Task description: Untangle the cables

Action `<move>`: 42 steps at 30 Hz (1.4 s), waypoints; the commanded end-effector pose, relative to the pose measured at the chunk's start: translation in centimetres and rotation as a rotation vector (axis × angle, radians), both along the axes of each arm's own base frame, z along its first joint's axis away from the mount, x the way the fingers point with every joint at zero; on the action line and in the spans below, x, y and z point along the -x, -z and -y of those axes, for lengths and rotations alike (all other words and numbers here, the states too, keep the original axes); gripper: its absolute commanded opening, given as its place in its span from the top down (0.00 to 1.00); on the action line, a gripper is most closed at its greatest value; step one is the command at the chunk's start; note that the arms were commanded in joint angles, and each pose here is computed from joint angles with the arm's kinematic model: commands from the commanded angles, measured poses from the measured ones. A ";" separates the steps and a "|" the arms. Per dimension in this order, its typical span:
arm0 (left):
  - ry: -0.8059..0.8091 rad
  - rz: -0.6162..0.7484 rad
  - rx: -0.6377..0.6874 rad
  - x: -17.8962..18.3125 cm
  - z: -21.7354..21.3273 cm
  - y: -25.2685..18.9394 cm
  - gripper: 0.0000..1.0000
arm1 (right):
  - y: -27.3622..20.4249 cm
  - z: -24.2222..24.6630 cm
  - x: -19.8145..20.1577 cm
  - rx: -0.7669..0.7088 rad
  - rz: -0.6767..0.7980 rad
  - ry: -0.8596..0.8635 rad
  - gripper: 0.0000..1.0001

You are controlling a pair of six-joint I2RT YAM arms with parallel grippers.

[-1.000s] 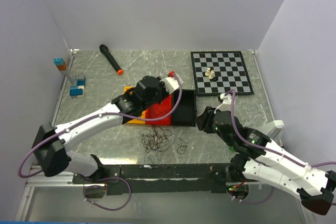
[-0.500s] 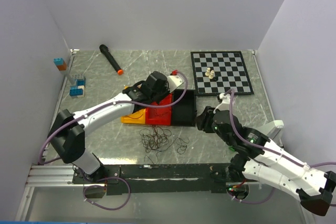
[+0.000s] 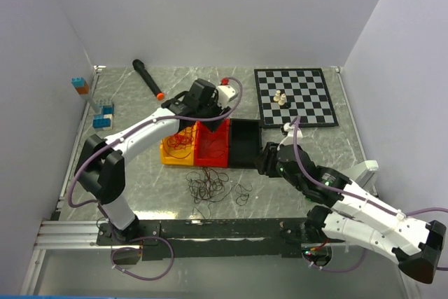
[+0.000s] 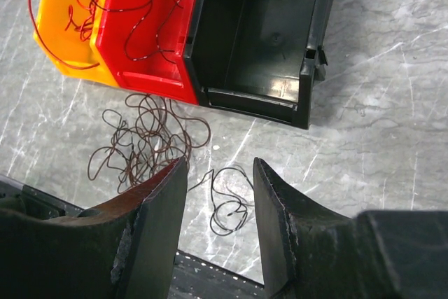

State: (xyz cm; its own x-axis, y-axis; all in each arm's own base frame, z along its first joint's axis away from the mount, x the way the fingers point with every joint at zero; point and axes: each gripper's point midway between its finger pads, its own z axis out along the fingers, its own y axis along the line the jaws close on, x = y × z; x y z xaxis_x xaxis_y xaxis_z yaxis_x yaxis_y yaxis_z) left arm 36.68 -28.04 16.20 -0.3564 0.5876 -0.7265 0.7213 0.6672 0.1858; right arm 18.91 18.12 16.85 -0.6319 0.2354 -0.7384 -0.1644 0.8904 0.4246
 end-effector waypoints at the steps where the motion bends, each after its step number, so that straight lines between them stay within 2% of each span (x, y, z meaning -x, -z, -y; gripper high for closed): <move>1: 0.075 -0.084 0.201 2.1 2.1 -2.2 0.33 | -0.8 -1.0 -0.8 -0.024 0.024 -0.010 0.50; 4: 0.104 -0.091 0.305 2.8 3.4 -4.7 0.29 | -1.1 -1.7 -1.2 -0.023 0.028 -0.028 0.50; 7: 0.114 -0.062 0.405 2.4 3.7 -10.0 0.12 | -1.8 -3.0 -1.7 -0.017 0.050 -0.076 0.45; 9: 0.063 -0.068 0.518 1.5 2.7 -14.2 0.09 | -2.7 -3.9 -2.2 -0.013 0.069 -0.104 0.42; 12: -0.041 0.022 0.621 -1.3 -2.2 -20.1 0.05 | -4.1 -5.7 -3.2 -0.005 0.106 -0.159 0.37; 15: -0.170 0.146 0.642 -3.7 -8.9 -23.1 0.01 | -5.1 -8.3 -4.4 0.004 0.135 -0.235 0.31; 17: -0.249 0.188 0.637 -4.4 -12.8 -23.5 0.01 | -5.9 -10.3 -5.6 0.019 0.153 -0.273 0.27; 21: -0.378 0.162 0.618 -4.6 -18.5 -21.8 0.01 | -7.1 -15.0 -8.8 0.048 0.176 -0.336 0.22; 28: -0.413 0.172 0.582 -1.6 -20.8 -19.7 0.01 | -6.7 -22.2 -14.3 0.120 0.202 -0.406 0.21; 37: -0.440 0.175 0.536 -0.4 -22.3 -17.9 0.02 | -4.9 -24.2 -16.2 0.156 0.179 -0.414 0.39; 39: -0.443 0.181 0.537 -0.4 -22.5 -17.8 0.02 | -4.5 -23.9 -16.2 0.169 0.175 -0.406 0.46; 42: -0.447 0.184 0.536 -0.3 -22.7 -17.6 0.02 | -4.2 -23.5 -16.3 0.182 0.171 -0.390 0.63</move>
